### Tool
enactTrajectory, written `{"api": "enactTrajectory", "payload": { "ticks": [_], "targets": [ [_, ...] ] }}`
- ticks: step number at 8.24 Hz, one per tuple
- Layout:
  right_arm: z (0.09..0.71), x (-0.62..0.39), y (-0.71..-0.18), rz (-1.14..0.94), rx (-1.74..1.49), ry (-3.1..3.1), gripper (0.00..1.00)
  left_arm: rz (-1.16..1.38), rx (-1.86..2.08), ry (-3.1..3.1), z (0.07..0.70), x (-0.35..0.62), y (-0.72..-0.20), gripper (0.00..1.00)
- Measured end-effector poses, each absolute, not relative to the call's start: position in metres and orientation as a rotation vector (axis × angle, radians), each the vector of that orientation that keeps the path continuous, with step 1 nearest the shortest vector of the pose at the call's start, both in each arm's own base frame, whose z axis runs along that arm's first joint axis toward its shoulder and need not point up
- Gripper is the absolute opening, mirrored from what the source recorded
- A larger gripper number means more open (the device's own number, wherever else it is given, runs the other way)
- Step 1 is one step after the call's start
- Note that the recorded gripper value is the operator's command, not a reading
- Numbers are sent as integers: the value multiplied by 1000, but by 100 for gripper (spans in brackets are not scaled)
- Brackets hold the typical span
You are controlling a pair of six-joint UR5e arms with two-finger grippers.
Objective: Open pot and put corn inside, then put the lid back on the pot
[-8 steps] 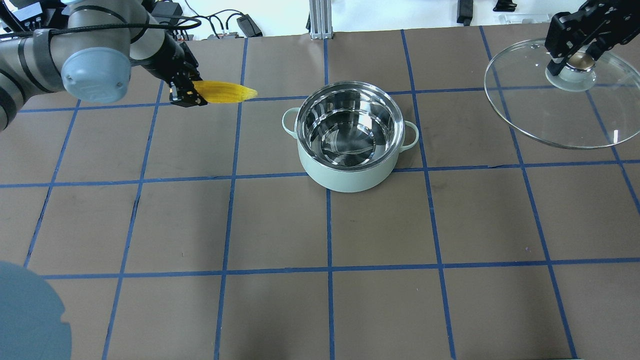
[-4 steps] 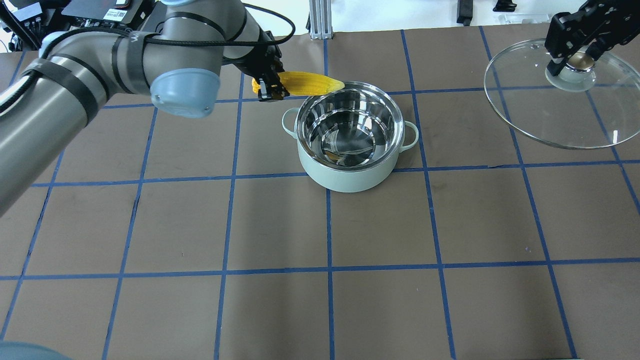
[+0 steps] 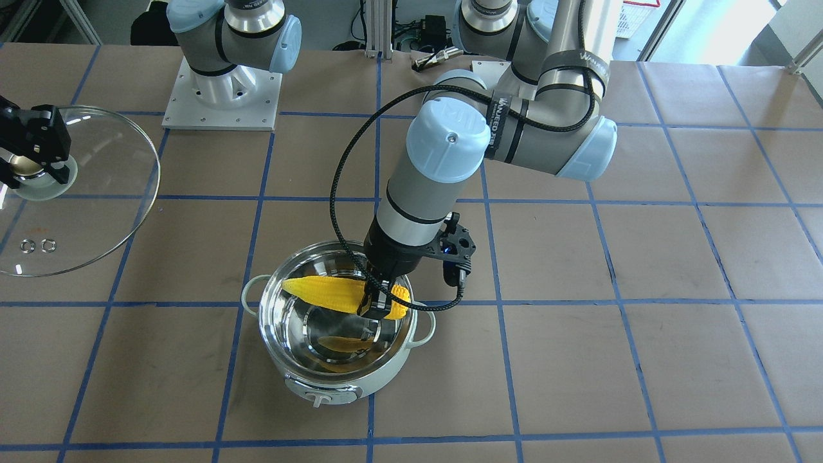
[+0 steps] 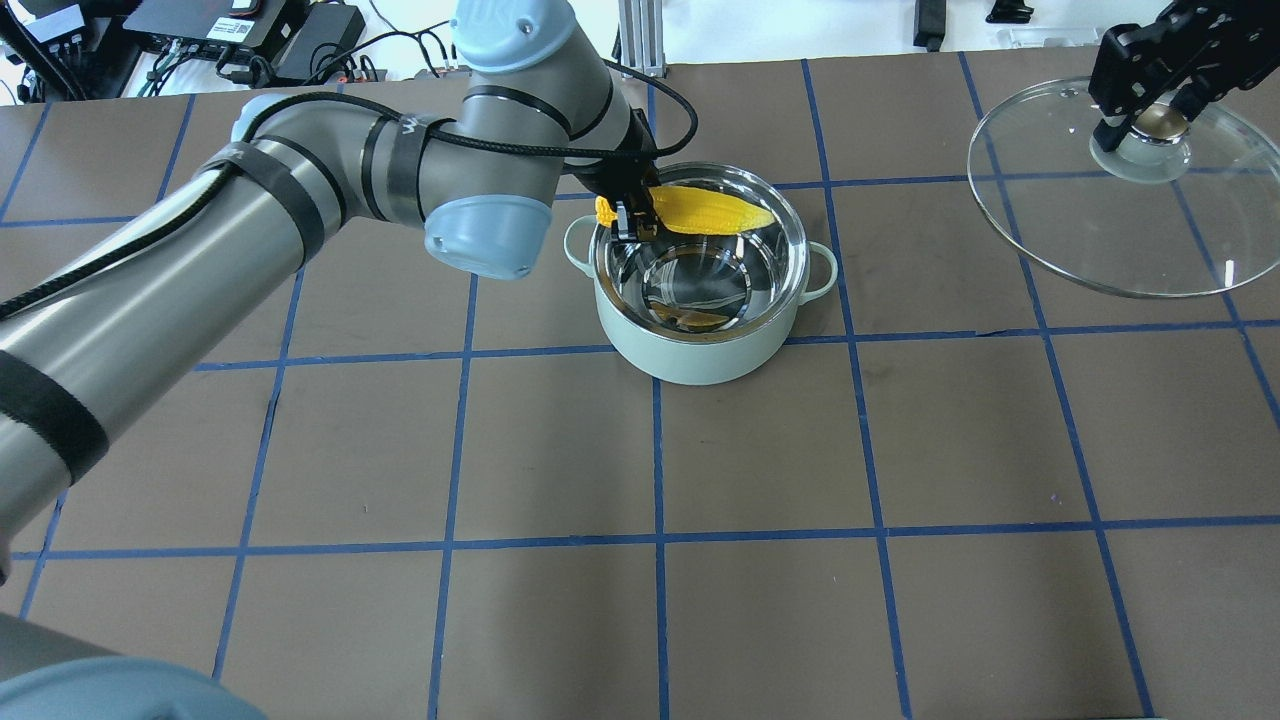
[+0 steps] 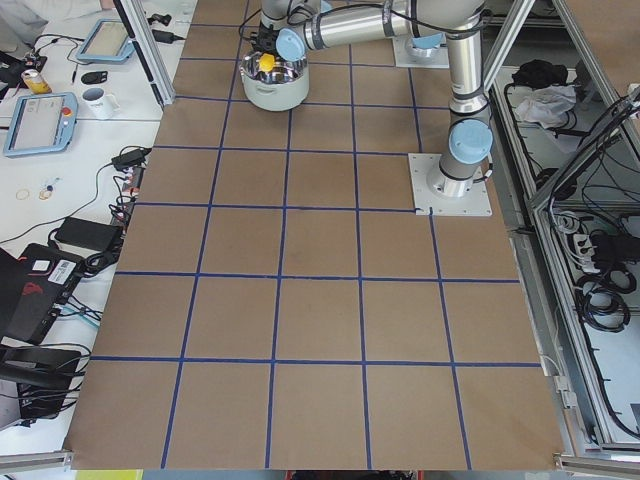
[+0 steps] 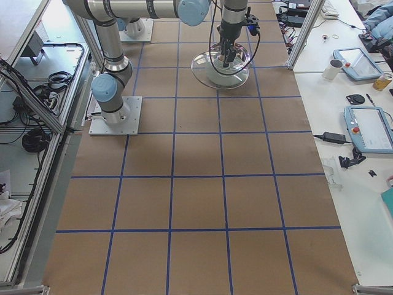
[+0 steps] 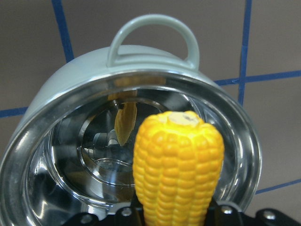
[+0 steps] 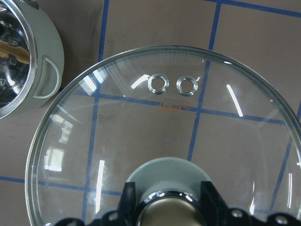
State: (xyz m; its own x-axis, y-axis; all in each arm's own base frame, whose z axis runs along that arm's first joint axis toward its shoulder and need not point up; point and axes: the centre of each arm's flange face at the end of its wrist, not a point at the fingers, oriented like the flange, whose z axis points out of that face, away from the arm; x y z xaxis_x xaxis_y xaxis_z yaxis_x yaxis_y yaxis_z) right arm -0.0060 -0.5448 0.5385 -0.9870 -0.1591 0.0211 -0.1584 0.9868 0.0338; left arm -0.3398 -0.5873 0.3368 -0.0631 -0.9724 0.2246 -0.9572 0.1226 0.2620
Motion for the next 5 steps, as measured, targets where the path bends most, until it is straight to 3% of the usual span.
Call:
{"api": "enactTrajectory", "payload": {
  "ticks": [1, 2, 3, 4, 5],
  "targets": [
    [539, -6, -545, -50, 248, -3107, 8, -67, 1867, -2072, 321, -351, -588, 5],
    [539, -6, -545, -50, 248, -3107, 8, -71, 1864, -2074, 309, -358, -590, 31],
    [539, -5, -544, -49, 248, -3107, 8, -73, 1863, -2078, 302, -360, -591, 73],
    [539, -5, -544, -48, 249, -3107, 8, -71, 1861, -2083, 299, -361, -592, 93],
    [539, -4, -544, -47, 248, -3108, 8, -66, 1861, -2086, 298, -361, -592, 100]
  ]
}}
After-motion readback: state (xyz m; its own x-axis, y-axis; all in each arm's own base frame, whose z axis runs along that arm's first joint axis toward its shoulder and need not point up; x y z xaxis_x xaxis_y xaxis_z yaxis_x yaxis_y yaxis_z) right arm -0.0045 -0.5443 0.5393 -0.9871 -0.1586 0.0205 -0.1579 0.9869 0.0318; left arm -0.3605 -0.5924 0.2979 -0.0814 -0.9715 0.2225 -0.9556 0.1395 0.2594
